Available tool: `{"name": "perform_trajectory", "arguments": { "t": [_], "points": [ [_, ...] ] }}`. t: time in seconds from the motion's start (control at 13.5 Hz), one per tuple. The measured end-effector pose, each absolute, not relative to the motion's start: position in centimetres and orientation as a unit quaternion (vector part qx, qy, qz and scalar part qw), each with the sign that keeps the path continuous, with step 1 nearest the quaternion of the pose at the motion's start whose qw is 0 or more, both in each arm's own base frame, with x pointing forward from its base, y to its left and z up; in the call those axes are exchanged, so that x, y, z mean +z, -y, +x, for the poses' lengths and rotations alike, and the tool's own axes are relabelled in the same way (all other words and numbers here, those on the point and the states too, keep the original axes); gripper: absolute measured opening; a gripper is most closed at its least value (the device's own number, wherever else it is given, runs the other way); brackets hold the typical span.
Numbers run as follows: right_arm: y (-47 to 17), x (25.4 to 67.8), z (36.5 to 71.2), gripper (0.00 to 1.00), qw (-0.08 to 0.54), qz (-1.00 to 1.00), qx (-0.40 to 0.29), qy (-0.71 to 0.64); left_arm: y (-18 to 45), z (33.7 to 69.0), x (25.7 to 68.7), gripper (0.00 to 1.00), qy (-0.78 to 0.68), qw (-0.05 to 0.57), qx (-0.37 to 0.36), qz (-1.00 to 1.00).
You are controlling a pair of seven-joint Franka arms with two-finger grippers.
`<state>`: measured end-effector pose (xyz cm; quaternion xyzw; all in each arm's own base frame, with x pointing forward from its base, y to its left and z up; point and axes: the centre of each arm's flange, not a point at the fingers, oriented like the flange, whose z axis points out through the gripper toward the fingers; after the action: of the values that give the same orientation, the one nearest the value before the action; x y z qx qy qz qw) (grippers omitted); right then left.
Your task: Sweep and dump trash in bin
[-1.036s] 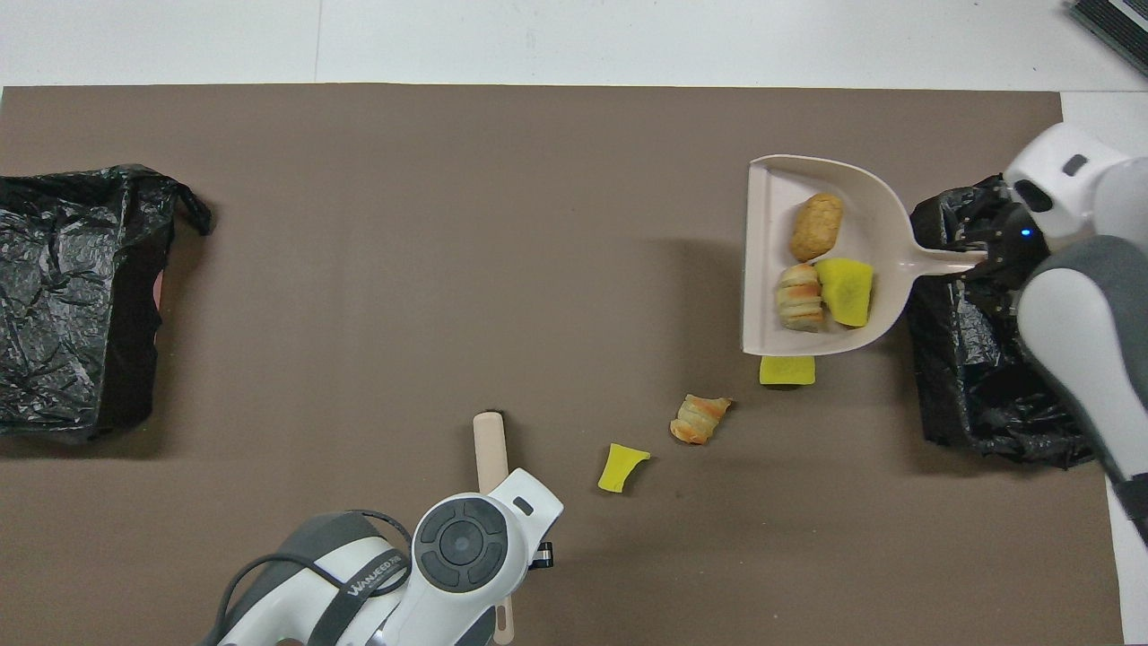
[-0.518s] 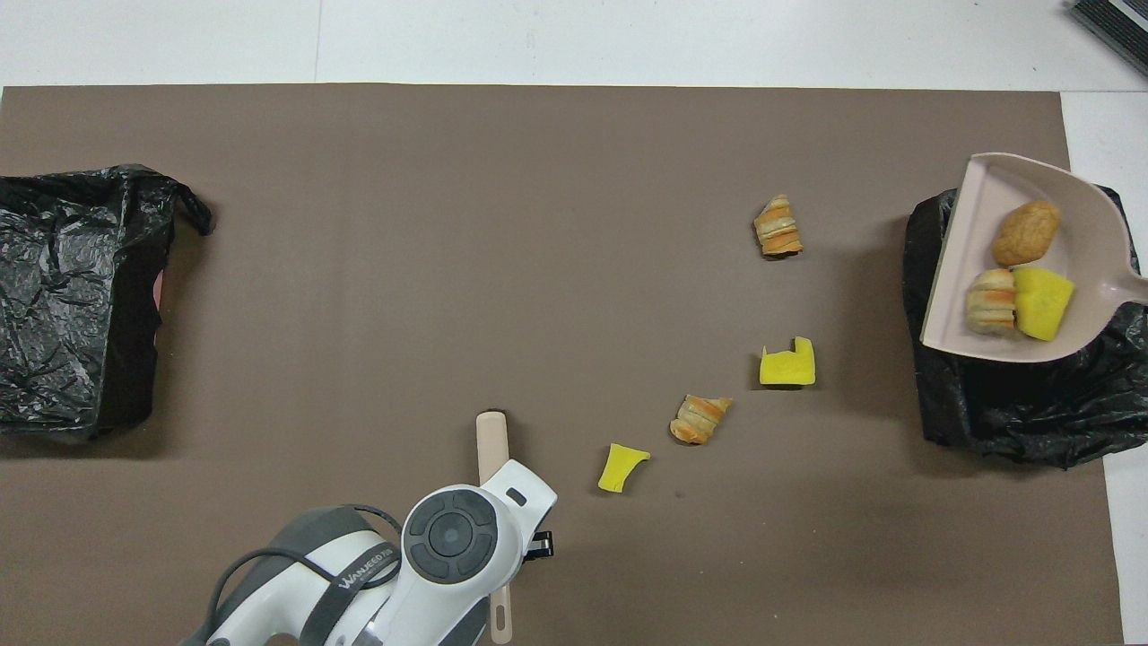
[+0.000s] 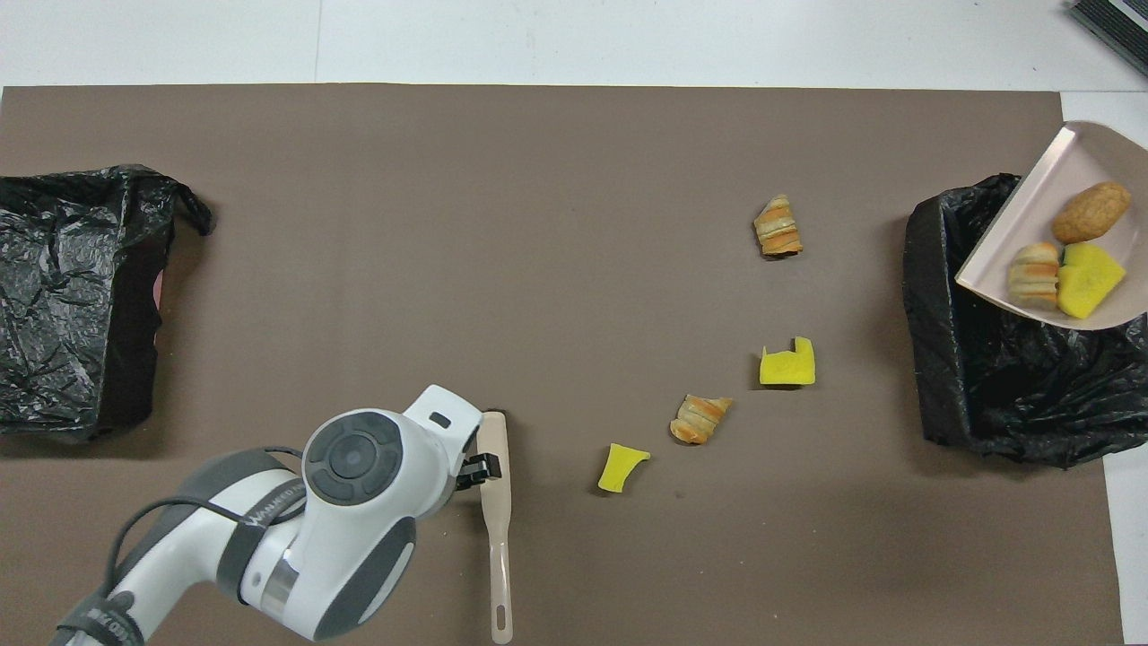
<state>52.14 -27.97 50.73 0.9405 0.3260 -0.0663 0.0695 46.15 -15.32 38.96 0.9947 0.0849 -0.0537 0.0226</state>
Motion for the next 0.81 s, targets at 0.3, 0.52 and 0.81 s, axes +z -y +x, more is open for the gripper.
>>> {"name": "perform_trajectory", "arguments": {
  "t": [0.3,0.52,0.81],
  "points": [
    [26.6,51.1,52.6,0.31,0.103,0.922,-0.115,-0.355,6.9,47.6,43.4,1.00,-0.055,0.029,-0.059,0.996],
    [24.6,51.1,53.4,0.31,0.127,0.906,-0.143,-0.378,2.2,48.8,46.9,1.00,-0.039,0.027,-0.043,0.998],
    [22.0,51.4,54.4,0.31,0.179,0.886,-0.185,-0.385,2.1,49.6,54.4,1.00,-0.027,0.029,-0.040,0.998]
  ]
}}
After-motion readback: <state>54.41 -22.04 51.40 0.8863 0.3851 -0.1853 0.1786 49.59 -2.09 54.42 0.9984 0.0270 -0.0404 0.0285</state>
